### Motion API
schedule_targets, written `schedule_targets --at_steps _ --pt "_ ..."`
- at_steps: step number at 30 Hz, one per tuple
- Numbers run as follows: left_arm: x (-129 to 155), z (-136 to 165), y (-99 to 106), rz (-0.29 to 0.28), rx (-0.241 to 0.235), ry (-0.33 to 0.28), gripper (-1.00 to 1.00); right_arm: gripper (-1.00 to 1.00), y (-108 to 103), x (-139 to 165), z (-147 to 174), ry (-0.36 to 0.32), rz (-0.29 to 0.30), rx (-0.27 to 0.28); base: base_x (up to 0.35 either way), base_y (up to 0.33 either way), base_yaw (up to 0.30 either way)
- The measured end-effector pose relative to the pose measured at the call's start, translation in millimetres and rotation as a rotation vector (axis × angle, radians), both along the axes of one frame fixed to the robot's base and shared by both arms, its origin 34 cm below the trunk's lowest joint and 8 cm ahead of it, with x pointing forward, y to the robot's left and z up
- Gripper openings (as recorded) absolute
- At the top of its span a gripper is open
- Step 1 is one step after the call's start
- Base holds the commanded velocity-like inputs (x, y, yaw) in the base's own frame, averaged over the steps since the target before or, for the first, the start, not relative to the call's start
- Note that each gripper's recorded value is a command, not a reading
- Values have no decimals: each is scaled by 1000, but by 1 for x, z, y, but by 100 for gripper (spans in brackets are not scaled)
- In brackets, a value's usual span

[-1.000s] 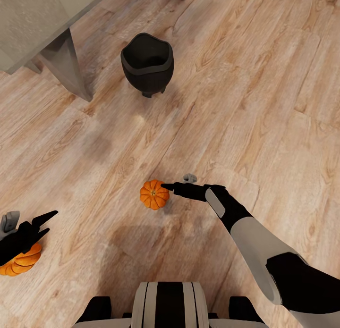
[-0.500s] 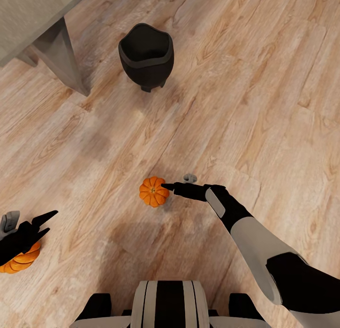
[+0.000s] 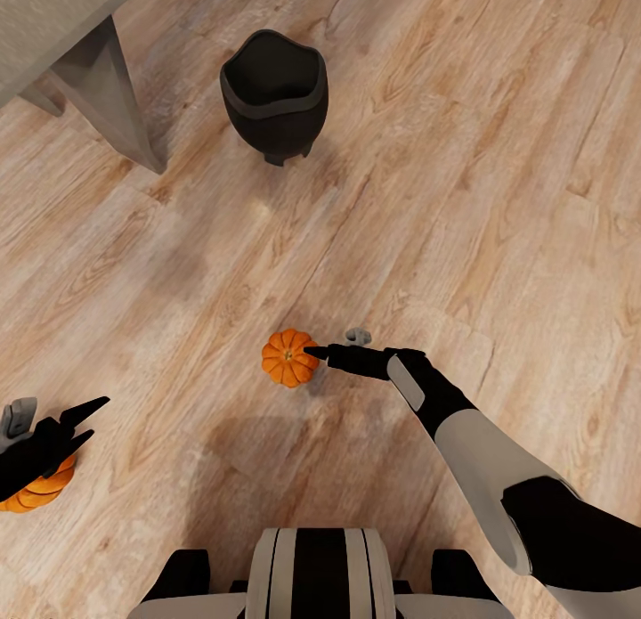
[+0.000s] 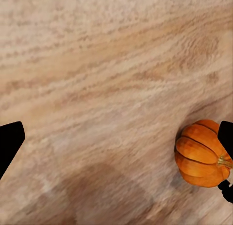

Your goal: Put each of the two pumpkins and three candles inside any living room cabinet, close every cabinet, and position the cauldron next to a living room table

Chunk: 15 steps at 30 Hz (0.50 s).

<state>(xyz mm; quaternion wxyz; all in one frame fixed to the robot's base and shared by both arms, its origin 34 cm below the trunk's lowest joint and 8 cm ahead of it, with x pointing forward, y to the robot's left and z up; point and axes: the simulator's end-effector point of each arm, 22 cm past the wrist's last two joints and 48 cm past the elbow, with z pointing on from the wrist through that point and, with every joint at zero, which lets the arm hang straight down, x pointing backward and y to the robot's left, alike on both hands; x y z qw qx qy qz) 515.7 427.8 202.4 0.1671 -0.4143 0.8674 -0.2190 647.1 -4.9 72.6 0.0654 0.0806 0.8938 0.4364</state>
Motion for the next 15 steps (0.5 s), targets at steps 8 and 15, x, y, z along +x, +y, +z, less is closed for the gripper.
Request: schedule_targets --at_steps 8,15 --pt "-2 -4 0 0 0 8 100 100 0 -3 -5 8 0 0 0 0 0" --pt "-2 -3 0 0 -1 7 100 100 0 -3 -5 9 0 0 0 0 0"
